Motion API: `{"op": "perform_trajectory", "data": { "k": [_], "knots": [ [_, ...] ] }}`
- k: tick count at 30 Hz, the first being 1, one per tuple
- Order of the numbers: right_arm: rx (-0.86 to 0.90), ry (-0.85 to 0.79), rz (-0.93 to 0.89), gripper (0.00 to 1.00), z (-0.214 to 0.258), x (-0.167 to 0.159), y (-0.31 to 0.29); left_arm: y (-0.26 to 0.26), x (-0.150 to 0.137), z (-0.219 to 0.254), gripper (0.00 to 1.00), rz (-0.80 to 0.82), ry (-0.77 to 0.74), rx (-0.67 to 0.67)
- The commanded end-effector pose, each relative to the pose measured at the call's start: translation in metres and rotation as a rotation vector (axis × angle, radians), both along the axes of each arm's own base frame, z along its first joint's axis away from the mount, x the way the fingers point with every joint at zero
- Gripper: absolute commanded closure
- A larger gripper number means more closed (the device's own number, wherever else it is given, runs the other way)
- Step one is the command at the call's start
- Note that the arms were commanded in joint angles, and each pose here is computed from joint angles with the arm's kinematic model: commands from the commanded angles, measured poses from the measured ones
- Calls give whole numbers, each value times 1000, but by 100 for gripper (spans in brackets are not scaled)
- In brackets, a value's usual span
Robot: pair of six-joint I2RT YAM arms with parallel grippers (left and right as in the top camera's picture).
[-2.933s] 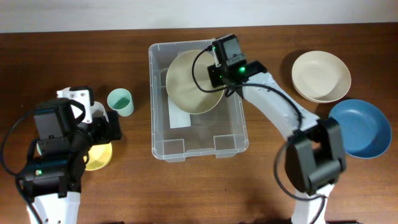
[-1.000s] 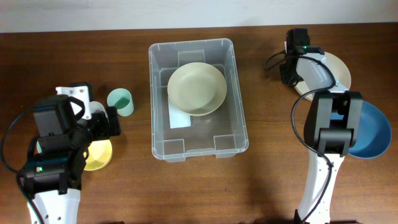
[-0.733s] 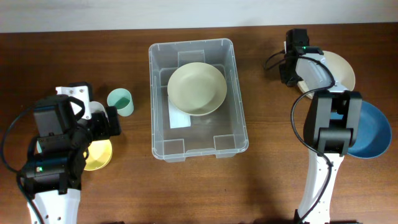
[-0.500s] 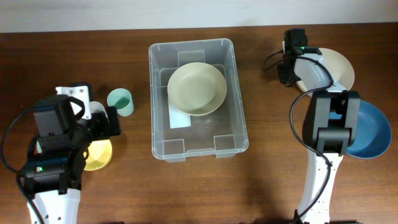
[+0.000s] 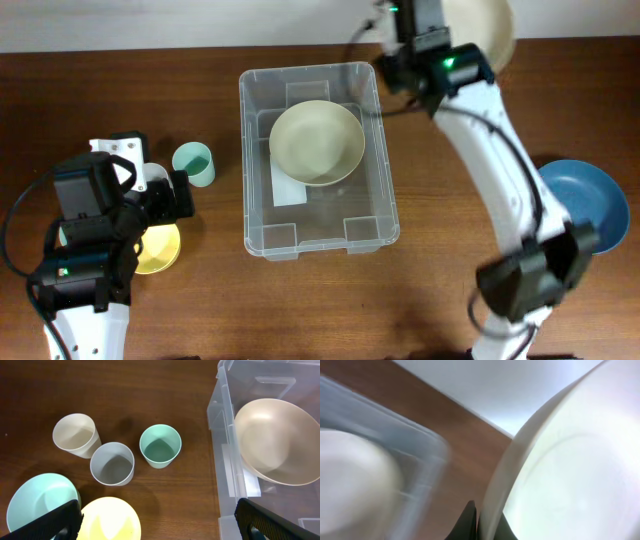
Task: Pack container
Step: 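Stack the back cream bowl onto the bowl in the container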
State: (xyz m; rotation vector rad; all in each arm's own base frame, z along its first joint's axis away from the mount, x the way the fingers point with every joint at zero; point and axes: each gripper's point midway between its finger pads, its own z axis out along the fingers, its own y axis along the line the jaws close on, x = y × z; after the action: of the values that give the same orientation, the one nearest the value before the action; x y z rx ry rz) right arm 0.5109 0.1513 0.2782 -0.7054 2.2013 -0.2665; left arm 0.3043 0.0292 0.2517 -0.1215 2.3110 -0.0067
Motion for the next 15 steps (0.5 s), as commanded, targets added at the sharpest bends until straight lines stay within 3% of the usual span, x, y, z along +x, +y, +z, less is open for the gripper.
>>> {"op": "perform_trajectory", "data": {
  "k": [1, 7, 15],
  "knots": [
    [-5, 52, 220, 96, -9, -33, 69, 3, 2, 7, 1, 17, -17, 2],
    [-68, 181, 385, 96, -66, -78, 144, 3, 2, 7, 1, 18, -16, 2],
    [-119, 384, 464, 96, -158, -98, 163, 3, 2, 7, 1, 18, -16, 2]
  ]
}}
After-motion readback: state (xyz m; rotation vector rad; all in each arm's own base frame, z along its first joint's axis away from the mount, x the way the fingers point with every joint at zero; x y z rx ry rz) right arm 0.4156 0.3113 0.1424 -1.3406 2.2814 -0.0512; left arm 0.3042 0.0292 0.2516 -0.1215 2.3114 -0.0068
